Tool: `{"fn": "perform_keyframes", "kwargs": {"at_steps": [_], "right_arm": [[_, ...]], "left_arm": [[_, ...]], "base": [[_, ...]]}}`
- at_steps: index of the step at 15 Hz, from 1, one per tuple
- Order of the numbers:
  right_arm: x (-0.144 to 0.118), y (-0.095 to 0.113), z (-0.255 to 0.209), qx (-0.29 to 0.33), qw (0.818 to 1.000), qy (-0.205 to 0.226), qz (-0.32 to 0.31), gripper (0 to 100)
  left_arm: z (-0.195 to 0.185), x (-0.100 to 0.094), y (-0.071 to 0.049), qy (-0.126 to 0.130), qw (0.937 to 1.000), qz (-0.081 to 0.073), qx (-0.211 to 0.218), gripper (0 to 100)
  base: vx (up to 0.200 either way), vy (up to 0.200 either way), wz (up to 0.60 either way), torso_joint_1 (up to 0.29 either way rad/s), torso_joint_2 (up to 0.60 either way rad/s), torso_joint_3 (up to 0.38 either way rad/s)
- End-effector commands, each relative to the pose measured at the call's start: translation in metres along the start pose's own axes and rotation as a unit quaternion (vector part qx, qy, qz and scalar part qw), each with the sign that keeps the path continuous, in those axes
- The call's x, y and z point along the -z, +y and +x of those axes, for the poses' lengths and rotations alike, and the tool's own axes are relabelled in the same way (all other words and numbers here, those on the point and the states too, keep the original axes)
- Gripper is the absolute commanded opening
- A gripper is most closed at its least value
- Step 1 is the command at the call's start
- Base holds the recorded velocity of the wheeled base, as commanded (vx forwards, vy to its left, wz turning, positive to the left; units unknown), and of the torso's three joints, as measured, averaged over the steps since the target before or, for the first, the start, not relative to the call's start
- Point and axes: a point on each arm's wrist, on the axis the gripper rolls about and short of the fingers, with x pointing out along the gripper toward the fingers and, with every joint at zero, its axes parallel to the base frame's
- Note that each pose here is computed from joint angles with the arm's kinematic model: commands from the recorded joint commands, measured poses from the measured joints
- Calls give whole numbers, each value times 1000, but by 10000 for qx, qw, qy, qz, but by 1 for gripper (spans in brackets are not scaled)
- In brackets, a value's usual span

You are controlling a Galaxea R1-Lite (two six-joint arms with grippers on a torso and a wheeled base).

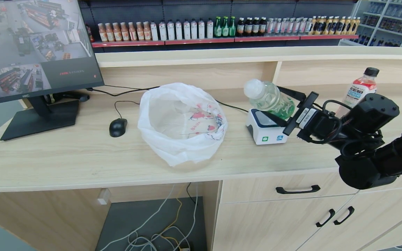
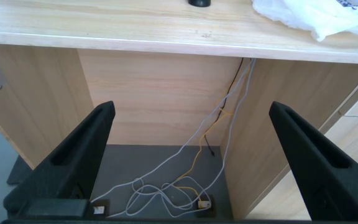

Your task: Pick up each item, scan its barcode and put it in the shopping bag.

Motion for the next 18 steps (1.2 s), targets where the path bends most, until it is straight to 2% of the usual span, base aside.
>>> {"fn": "perform_keyframes", "kwargs": {"at_steps": [1,5,9,14,18], "right_arm": [[-6,-8,0,124,9999,-5,-9,0],[-13,-10,3,309,9994,65,152,0],[-36,-1,22,451,9968,-62,655,0],[-46,-13,19,763,9900,23,1184,0],[-62,-35,15,1258,9766,52,1744,0]], "left_arm": [[0,0,0,0,10000,-1,-5,100],[0,0,0,0,10000,-1,-5,100],[0,0,0,0,10000,-1,-5,100],[0,0,0,0,10000,-1,-5,100],[0,0,0,0,10000,-1,-5,100]], "base": [[0,0,0,0,0,0],[0,0,0,0,0,0],[0,0,0,0,0,0],[0,0,0,0,0,0],[0,0,0,0,0,0]]}}
